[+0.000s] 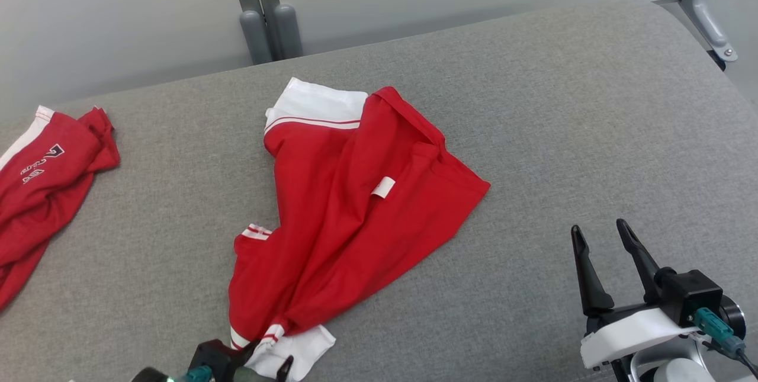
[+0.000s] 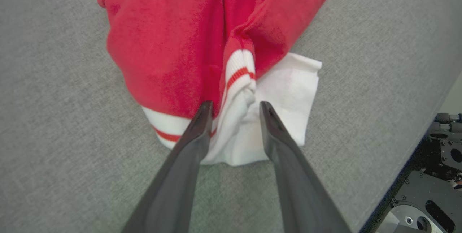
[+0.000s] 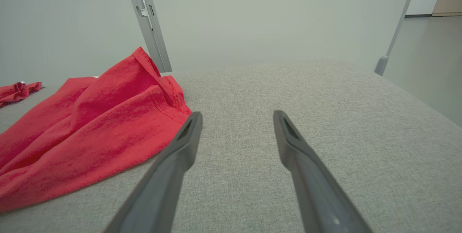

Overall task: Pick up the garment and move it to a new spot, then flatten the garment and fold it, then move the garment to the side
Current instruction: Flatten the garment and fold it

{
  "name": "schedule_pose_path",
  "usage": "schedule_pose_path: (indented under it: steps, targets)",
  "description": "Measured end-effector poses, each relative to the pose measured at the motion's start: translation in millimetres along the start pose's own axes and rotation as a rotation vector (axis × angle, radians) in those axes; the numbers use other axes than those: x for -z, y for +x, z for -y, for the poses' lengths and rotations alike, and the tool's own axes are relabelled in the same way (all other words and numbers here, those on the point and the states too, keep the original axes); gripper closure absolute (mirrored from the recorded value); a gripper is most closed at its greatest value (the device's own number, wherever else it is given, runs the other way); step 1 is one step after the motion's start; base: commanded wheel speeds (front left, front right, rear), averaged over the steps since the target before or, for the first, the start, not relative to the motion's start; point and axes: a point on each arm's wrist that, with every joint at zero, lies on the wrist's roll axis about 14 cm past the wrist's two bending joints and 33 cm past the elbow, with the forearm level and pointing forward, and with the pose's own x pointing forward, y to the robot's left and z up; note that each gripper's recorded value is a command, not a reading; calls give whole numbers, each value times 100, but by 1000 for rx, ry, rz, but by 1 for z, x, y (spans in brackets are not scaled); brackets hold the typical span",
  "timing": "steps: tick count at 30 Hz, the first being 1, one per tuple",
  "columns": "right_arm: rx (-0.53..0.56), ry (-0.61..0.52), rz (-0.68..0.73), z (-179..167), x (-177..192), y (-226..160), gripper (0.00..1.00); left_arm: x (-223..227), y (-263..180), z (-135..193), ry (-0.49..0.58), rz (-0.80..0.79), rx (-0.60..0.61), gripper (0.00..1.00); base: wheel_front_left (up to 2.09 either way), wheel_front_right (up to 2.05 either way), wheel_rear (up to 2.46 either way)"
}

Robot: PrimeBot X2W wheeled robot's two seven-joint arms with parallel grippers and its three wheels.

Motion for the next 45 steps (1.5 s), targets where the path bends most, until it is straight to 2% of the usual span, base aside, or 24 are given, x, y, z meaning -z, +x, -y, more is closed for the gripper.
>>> schedule_pose_path:
  steps: [3,6,8,13,17,22,32,33,34,35,36,40,45]
  targets:
    - [9,0,2,3,-1,-4,0,4,-6,8,-77,0,-7,0,0,0,0]
    - [28,-3,8,9,-3,-8,0,-27,-8,9,-140,100,-21,0,0,0,0]
    - [38,-6,9,12,-4,-12,0,-63,-10,15,-139,203,-3,0,0,0,0]
    - [45,-12,10,16,-4,-11,0,-138,-2,37,-62,343,89,0,0,0,0]
    - [17,-18,25,8,-9,5,0,-178,28,68,-37,369,209,0,0,0,0]
    - [22,-14,11,9,-5,15,0,-180,79,82,-57,267,274,0,0,0,0]
    - [112,-12,-44,31,10,3,0,-141,152,68,-86,53,234,0,0,0,0]
    - [117,-12,-46,33,10,2,0,-138,154,68,-88,45,233,29,0,0,0]
    - [125,-12,-48,35,11,1,0,-135,157,69,-92,38,238,52,0,0,0]
    - [133,-13,-48,37,10,0,0,-133,159,72,-95,33,243,94,0,0,0]
    - [139,-14,-45,39,9,-1,0,-130,160,75,-97,28,249,100,0,0,0]
    - [135,-11,-39,37,8,-2,0,-128,158,77,-73,41,243,100,0,0,0]
    - [110,-8,-22,30,3,0,0,-143,149,91,8,139,241,100,0,0,0]
